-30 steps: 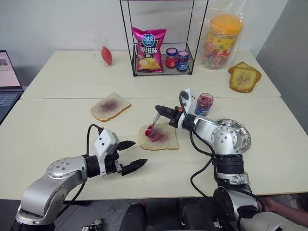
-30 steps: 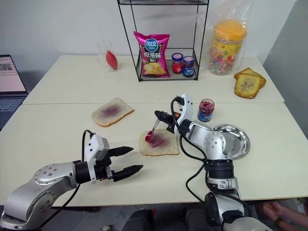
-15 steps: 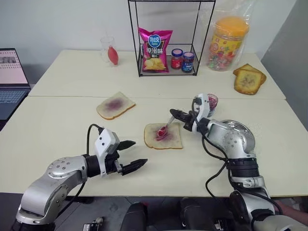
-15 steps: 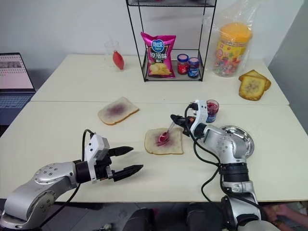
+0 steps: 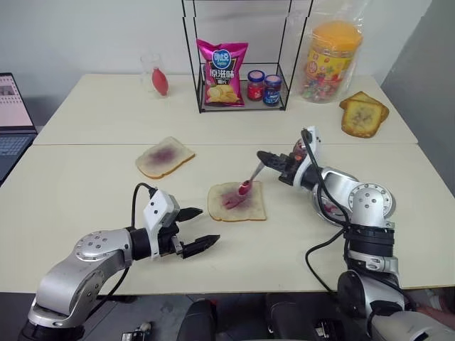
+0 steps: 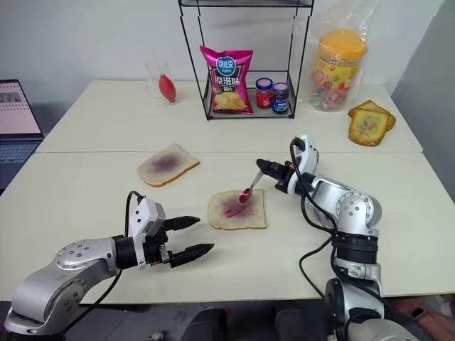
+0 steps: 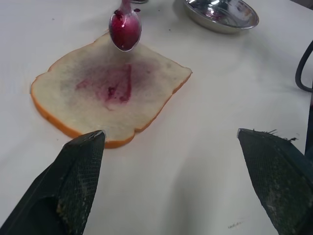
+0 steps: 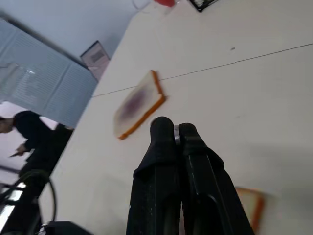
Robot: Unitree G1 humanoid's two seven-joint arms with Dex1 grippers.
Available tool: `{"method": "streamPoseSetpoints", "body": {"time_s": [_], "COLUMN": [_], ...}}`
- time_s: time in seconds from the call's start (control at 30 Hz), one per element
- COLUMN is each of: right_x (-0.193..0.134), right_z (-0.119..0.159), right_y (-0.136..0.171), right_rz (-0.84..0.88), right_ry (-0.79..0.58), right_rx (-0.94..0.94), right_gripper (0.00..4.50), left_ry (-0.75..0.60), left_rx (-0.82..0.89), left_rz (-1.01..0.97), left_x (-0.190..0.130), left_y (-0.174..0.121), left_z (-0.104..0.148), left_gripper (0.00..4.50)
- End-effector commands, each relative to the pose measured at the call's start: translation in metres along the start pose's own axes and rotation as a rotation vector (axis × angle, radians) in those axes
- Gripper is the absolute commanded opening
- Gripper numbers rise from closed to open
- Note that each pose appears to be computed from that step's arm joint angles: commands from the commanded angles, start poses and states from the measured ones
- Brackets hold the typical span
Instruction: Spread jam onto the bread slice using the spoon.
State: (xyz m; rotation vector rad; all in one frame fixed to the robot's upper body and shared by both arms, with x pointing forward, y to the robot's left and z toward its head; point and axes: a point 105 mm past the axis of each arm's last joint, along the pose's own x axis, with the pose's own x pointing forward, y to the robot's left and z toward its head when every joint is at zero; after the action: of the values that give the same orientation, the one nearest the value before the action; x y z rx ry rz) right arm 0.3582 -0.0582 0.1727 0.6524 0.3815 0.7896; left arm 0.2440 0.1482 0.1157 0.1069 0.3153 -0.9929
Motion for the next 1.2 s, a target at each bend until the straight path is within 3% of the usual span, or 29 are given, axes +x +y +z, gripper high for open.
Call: {"method": "streamPoseSetpoints", "body": {"time_s": [0.03,0.27,0.43,0.8,0.9,1.03,1.13,1.2], "right_x": [0.009,0.013,-0.001,-0.024,-0.028,-0.034,-0.053,-0.074], "right_z": [-0.017,-0.039,-0.019,0.013,0.019,0.033,0.041,0.043], "right_y": [0.012,-0.013,-0.044,-0.061,-0.050,0.000,0.038,0.046], "right_rz": [0.028,-0.074,-0.181,-0.243,-0.201,0.039,0.198,0.182], "right_ry": [0.018,0.066,0.017,-0.021,-0.038,-0.115,-0.175,-0.223], "right_rx": [0.016,-0.050,-0.093,-0.198,-0.178,-0.061,-0.037,-0.070], "right_gripper": [0.02,0.02,0.02,0.02,0.02,0.02,0.02,0.02], "left_ry": [-0.017,-0.013,-0.011,-0.015,-0.011,-0.021,-0.048,-0.076], "left_rx": [0.041,0.043,0.047,0.052,0.047,0.062,0.086,0.124], "left_rz": [-0.004,-0.002,-0.005,-0.026,-0.058,-0.078,-0.116,-0.184], "left_x": [-0.001,-0.002,-0.003,0.002,0.005,0.010,0.018,0.027], "left_y": [-0.003,-0.003,-0.003,-0.002,-0.009,-0.009,-0.008,-0.012], "left_z": [0.007,0.007,0.007,0.008,0.005,0.008,0.019,0.033], "left_gripper": [4.50,4.50,4.50,4.50,4.50,4.50,4.50,4.50]}}
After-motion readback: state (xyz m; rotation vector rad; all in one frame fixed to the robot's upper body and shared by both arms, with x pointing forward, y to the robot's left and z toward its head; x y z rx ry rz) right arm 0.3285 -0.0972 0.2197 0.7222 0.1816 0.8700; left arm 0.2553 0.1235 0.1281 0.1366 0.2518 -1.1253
